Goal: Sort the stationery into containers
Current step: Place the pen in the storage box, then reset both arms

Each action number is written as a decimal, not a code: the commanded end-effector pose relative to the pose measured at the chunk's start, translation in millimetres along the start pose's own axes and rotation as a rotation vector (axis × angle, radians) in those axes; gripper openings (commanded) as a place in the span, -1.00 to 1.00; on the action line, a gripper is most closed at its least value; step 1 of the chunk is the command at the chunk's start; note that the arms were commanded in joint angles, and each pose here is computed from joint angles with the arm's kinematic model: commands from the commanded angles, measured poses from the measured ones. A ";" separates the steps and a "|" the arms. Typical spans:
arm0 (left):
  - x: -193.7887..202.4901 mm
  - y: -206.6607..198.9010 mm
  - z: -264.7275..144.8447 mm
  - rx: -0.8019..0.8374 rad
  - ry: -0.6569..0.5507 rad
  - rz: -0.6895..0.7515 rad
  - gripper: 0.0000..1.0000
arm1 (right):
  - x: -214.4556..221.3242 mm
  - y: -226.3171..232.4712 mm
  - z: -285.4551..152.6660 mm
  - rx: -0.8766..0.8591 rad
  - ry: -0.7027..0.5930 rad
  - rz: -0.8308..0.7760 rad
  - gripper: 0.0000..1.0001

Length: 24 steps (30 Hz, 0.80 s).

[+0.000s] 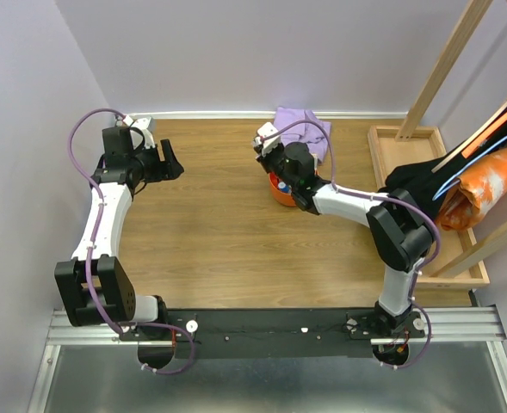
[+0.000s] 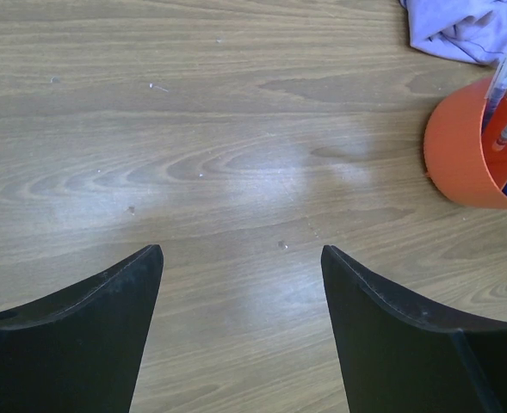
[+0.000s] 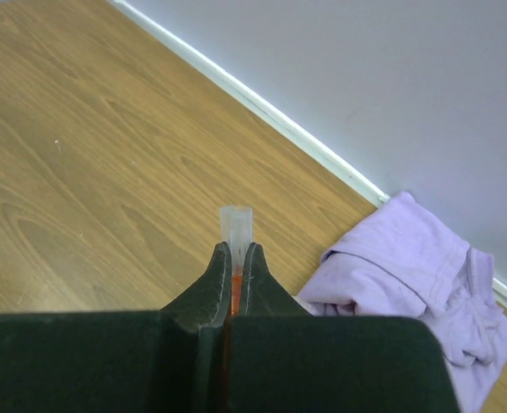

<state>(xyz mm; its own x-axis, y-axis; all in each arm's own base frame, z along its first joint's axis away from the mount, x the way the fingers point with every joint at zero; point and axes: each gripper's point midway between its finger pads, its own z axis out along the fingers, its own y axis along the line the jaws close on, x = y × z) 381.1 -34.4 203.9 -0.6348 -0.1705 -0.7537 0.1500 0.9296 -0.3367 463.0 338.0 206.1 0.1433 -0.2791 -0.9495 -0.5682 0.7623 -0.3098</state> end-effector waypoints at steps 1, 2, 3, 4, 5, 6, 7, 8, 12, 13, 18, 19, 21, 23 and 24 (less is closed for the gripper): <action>-7.3 -2.2 -1.5 0.004 0.001 0.034 0.65 | 20.1 4.9 1.3 -0.005 0.032 0.009 -0.93; -6.2 -2.8 -0.7 0.010 0.006 0.034 0.64 | 20.9 4.3 0.6 -0.003 0.040 0.008 -0.69; -6.4 -3.1 -0.9 0.012 0.006 0.036 0.63 | 23.1 3.2 -0.2 0.000 0.051 0.006 -0.51; -7.1 -3.7 -0.9 0.015 0.004 0.035 0.62 | 24.7 3.5 -1.9 0.000 0.066 0.007 -0.36; -6.7 -4.3 -1.1 0.018 0.004 0.037 0.62 | 22.0 0.4 -3.6 0.009 0.067 0.010 -0.14; -7.4 -4.9 -1.7 0.020 0.000 0.039 0.62 | 21.1 -0.9 -5.2 0.013 0.071 0.008 -0.02; -6.8 -4.8 -1.5 0.020 0.001 0.037 0.63 | 20.9 -0.5 -7.2 0.009 0.083 0.007 0.08; -7.1 -4.9 -1.6 0.020 -0.002 0.038 0.63 | 14.9 -2.8 -9.8 0.009 0.078 0.009 0.17; -12.1 -8.1 -5.9 0.025 -0.033 0.040 0.63 | -12.2 -8.0 -18.0 0.003 0.050 0.035 0.22; -12.8 -9.4 -7.1 0.029 -0.041 0.041 0.63 | -16.8 -7.2 -21.5 -0.009 0.056 0.040 0.24; -9.1 -12.9 -14.6 0.031 -0.084 0.033 0.65 | -61.2 -6.2 -39.1 -0.071 0.024 0.101 0.56; -7.7 -14.2 -16.3 0.032 -0.088 0.028 0.66 | -65.7 -5.8 -46.1 -0.090 0.052 0.104 0.67; 0.7 -14.6 -19.9 0.030 -0.087 0.026 0.68 | -65.8 -8.5 -54.6 -0.082 0.099 0.128 0.84; 10.0 -14.0 -21.4 0.029 -0.079 0.028 0.97 | -58.3 -21.2 -70.3 -0.013 0.185 0.148 0.86; 11.4 -15.9 -25.5 0.033 -0.085 0.037 0.97 | -55.8 -25.7 -75.8 0.015 0.212 0.151 0.87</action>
<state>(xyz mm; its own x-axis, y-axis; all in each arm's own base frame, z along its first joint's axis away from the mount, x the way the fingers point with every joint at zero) 365.3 -36.6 209.7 -0.5945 -0.1727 -0.7853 0.1644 0.9299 -0.3290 425.3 319.9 274.2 0.0528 -0.2345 -0.9707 -0.6120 0.7605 -0.2170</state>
